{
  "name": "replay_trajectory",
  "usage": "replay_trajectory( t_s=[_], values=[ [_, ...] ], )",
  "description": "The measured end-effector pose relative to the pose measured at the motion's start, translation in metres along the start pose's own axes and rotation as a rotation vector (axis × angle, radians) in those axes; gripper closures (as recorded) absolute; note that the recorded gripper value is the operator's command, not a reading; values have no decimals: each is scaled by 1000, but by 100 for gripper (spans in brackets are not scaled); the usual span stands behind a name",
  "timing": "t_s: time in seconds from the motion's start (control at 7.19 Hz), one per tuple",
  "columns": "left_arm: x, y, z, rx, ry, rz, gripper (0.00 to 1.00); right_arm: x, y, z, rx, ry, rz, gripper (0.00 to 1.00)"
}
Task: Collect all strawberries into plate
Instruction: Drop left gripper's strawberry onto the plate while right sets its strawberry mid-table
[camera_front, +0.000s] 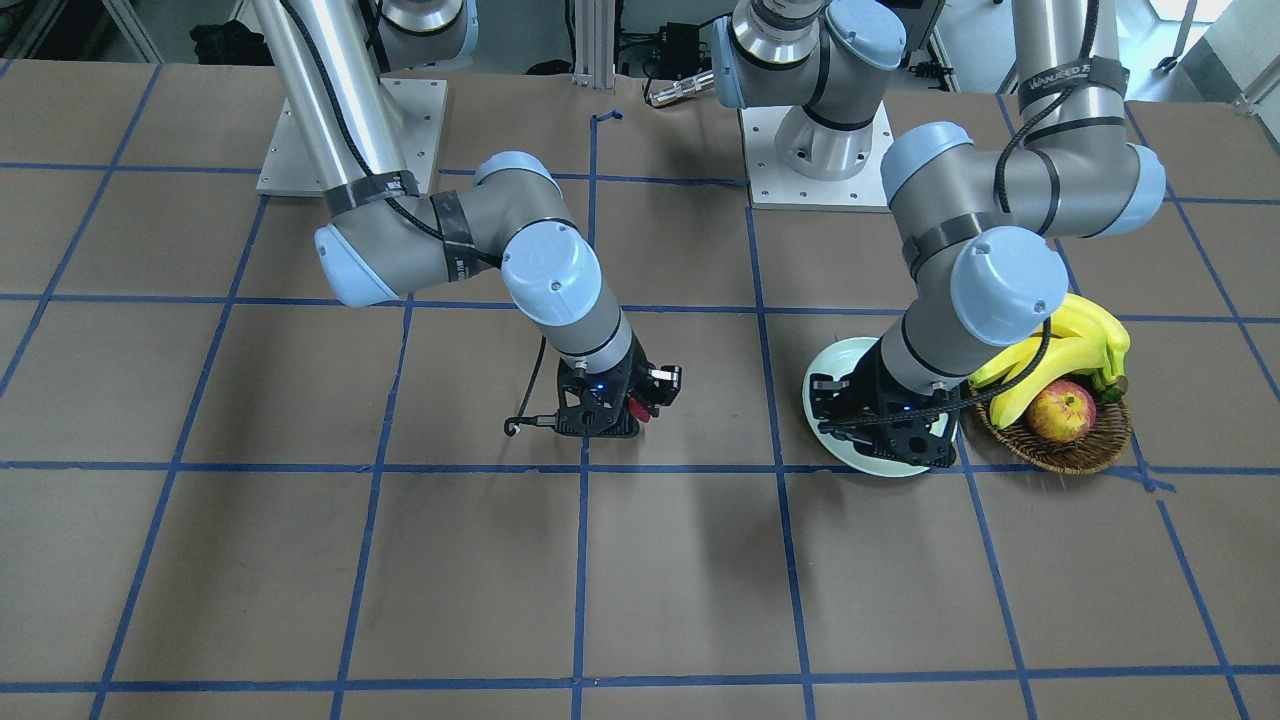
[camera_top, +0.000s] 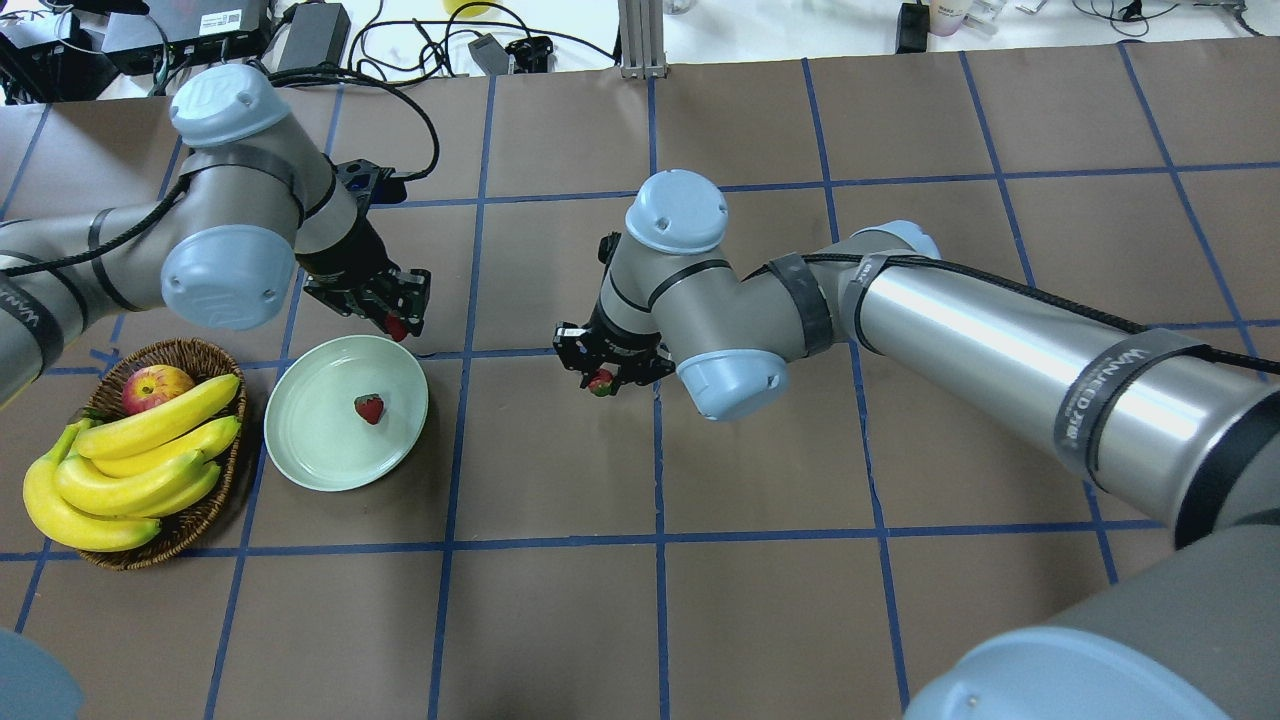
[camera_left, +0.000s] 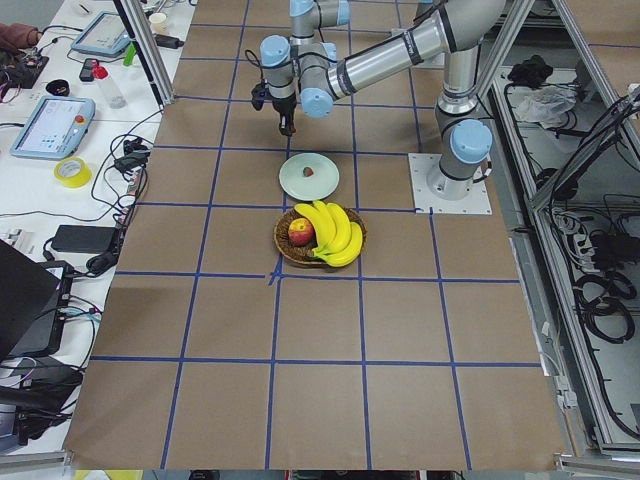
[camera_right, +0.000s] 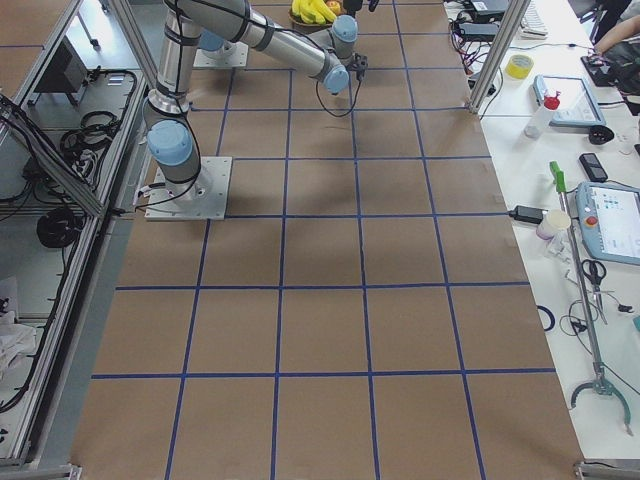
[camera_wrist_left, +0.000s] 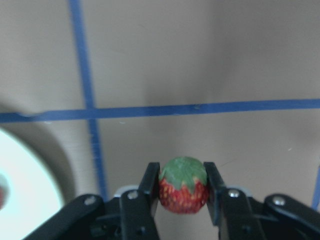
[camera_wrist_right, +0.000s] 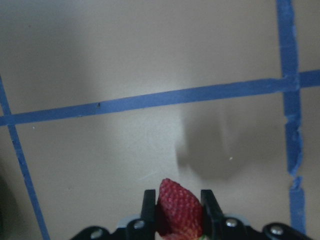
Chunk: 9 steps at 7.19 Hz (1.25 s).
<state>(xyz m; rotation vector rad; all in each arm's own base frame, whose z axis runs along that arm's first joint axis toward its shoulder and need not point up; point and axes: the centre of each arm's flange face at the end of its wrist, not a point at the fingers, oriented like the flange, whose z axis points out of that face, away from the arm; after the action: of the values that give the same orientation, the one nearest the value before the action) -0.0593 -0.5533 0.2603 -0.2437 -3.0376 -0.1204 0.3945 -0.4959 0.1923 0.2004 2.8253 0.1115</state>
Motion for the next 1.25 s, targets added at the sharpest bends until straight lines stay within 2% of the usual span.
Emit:
replay_trajectory(
  t_s=[0.28, 0.42, 0.56, 0.7, 0.97, 1.25],
  values=[
    [-42, 19, 26, -26, 24, 48, 100, -6, 3, 15, -15, 8, -1, 0],
    [-52, 25, 36, -30, 28, 51, 78, -6, 4, 12, -11, 14, -6, 0],
    [-58, 28, 41, -39, 13, 49, 14, -6, 3, -3, 11, 40, -20, 0],
    [-62, 30, 42, -51, -14, 43, 0, -6, -1, -32, 48, 80, -37, 0],
    [-63, 32, 36, -55, -42, 37, 0, 11, -34, -122, 135, 154, -23, 0],
    [-36, 24, 26, -30, -56, 14, 0, 54, -68, -231, 137, 218, 23, 0]
  ],
)
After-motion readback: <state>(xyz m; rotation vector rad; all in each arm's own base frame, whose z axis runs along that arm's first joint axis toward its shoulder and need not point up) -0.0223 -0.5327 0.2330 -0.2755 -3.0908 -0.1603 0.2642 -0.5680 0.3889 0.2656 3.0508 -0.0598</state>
